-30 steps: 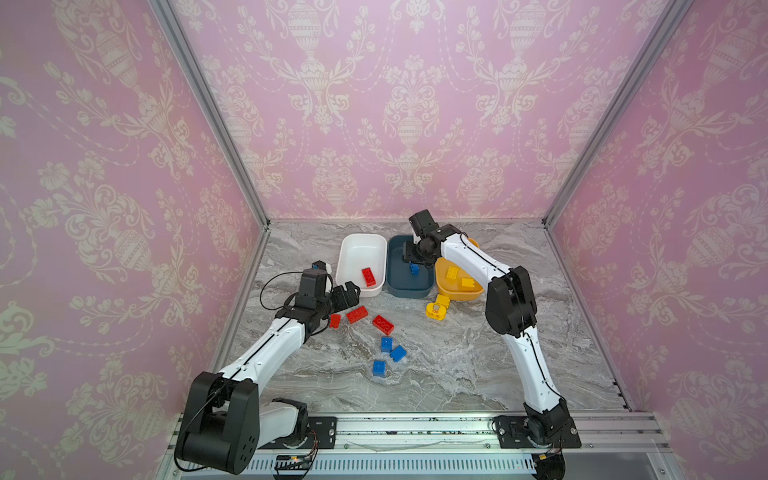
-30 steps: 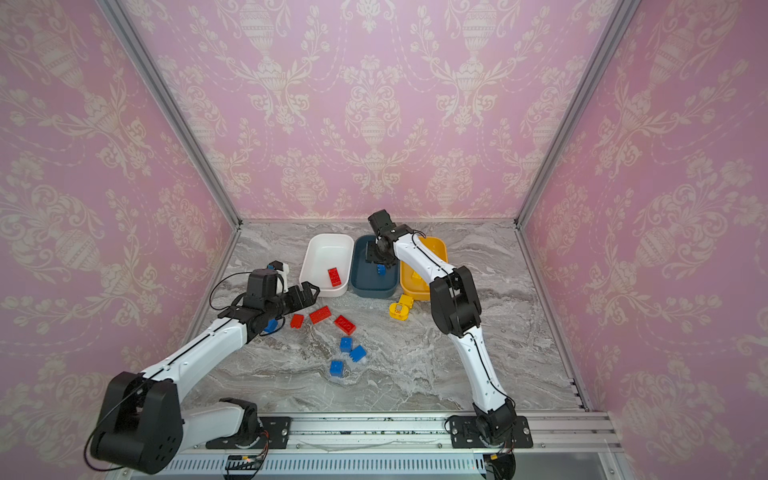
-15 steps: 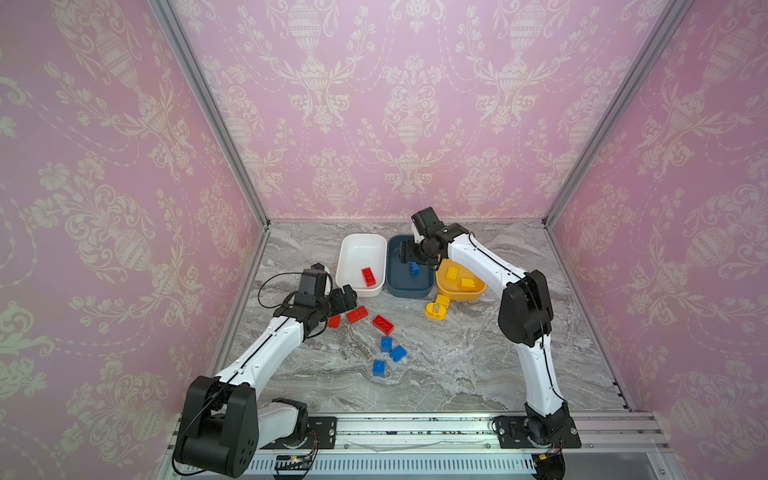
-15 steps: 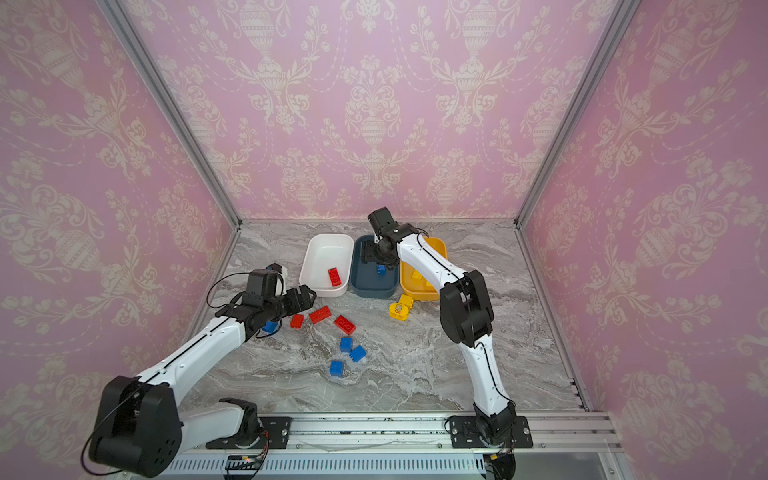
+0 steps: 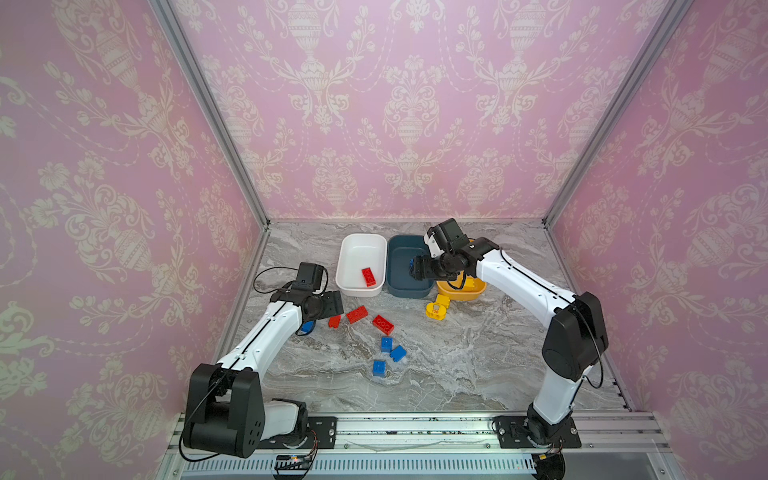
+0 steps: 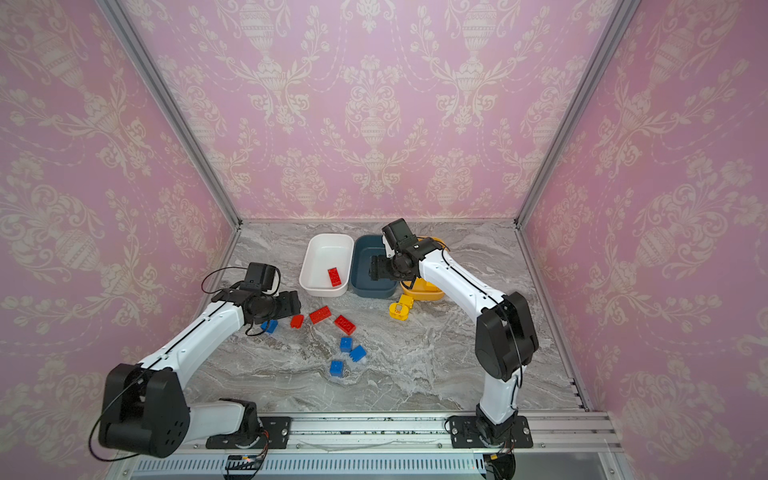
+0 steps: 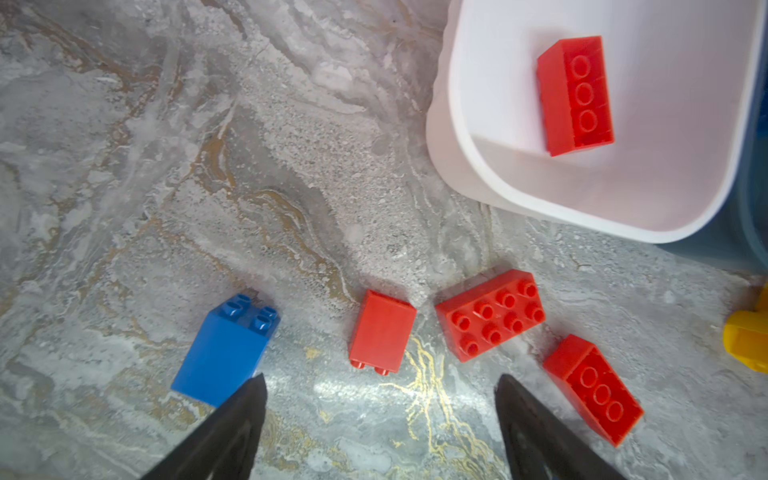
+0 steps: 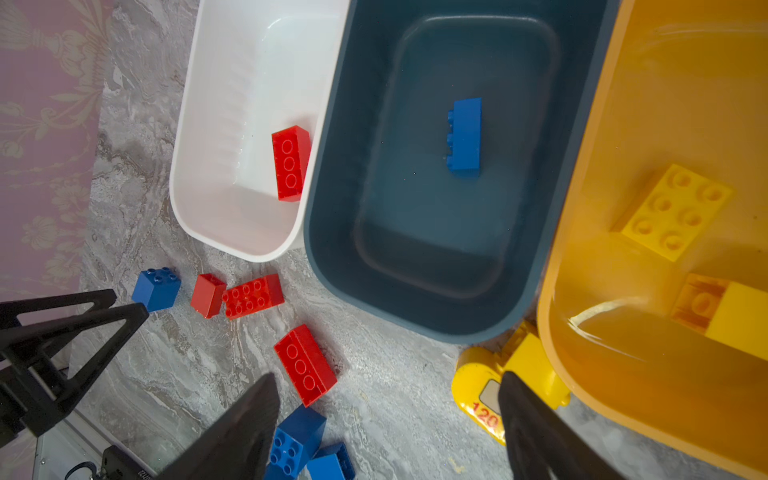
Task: Sort the legos into containers by color
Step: 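Lower the left gripper onto a blue brick while the right gripper withdraws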
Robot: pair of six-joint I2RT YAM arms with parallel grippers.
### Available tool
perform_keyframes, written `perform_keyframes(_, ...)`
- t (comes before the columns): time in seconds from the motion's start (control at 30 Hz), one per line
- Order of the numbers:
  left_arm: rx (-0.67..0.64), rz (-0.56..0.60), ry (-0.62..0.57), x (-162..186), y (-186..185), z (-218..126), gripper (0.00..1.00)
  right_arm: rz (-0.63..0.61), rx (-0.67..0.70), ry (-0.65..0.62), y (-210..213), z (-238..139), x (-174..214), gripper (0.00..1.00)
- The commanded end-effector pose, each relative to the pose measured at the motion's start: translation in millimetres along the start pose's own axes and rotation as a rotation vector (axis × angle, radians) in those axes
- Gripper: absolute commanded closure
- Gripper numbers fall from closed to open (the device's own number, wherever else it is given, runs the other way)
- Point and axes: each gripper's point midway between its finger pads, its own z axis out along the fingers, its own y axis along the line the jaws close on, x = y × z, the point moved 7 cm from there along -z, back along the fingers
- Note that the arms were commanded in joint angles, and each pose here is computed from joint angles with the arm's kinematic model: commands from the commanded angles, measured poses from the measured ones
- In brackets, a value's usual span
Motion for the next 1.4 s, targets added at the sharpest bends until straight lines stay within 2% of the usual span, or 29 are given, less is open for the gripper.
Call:
perform_keyframes(0.0,-0.132,0.037,0.014,-3,18,-8,0.14,-0.008,-0.013,0.004,-2,-15,13,0.14)
perform_keyframes(0.33,-0.309,0.144,0.088,-3,41,-10,0.2,0.019,-0.022,0.037,-10,-29,38,0.13)
perform_keyframes(0.57,-0.181,0.16,0.191,-7,41,2,0.22,0.045,-0.078,0.064,-13,-42,57,0.1)
perform_keyframes(0.77,-0.18,0.222,0.313,-6,41,19,0.2,0.072,-0.135,0.096,-20,-51,79,0.05)
perform_keyframes(1.37,-0.179,0.218,0.362,-5,52,49,0.28,0.143,-0.255,0.11,-25,-55,109,0.02)
